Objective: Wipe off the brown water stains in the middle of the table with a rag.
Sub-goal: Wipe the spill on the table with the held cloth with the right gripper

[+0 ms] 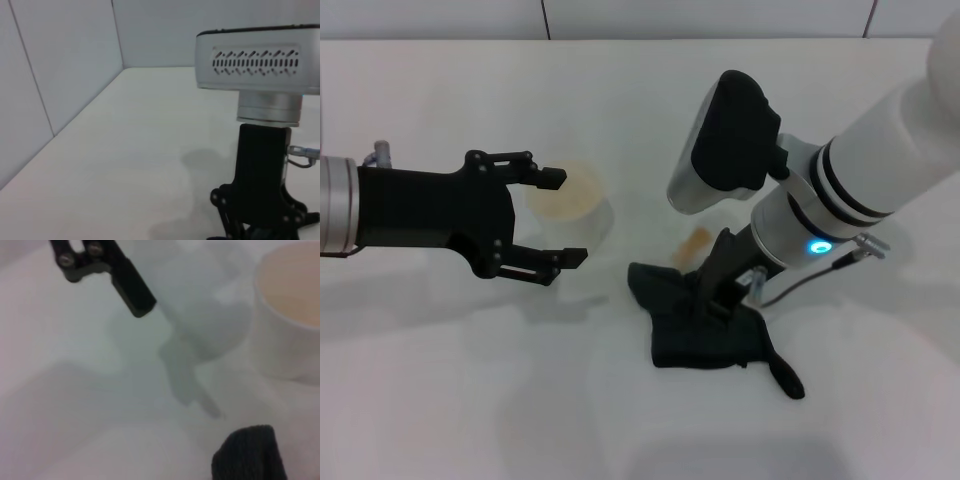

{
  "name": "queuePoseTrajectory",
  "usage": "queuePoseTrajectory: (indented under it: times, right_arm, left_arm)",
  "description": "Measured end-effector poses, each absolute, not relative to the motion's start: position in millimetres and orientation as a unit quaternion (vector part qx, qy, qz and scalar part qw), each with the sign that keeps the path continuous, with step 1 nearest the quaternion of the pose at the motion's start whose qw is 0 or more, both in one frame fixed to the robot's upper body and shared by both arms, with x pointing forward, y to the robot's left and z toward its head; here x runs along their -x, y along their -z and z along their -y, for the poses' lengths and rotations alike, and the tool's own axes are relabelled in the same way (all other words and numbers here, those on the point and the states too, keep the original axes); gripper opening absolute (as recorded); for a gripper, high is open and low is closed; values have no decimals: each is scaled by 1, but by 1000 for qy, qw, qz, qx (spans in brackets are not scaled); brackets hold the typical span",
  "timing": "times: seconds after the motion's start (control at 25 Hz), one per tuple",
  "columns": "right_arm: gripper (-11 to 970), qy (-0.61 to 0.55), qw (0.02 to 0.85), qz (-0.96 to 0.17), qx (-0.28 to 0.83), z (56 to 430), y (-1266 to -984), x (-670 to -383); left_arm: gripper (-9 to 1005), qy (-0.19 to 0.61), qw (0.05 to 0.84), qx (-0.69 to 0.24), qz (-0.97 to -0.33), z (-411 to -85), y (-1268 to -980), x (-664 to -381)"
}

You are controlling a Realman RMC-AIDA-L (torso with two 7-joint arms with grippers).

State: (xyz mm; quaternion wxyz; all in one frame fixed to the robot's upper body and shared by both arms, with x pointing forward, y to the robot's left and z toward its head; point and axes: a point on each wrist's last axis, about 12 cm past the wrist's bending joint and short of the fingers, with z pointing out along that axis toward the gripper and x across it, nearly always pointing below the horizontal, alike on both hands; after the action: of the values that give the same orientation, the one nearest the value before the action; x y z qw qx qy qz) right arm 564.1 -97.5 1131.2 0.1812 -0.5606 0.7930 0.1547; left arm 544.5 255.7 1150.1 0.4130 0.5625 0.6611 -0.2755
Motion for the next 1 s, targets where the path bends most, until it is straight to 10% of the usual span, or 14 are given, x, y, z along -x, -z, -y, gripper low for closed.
queuePoseTrajectory:
  times: [1.0]
  right_arm:
    - [120, -90, 239, -853, 456, 137, -1139, -620]
  left_arm:
    - [890, 274, 419, -553, -666, -256, -1147, -547]
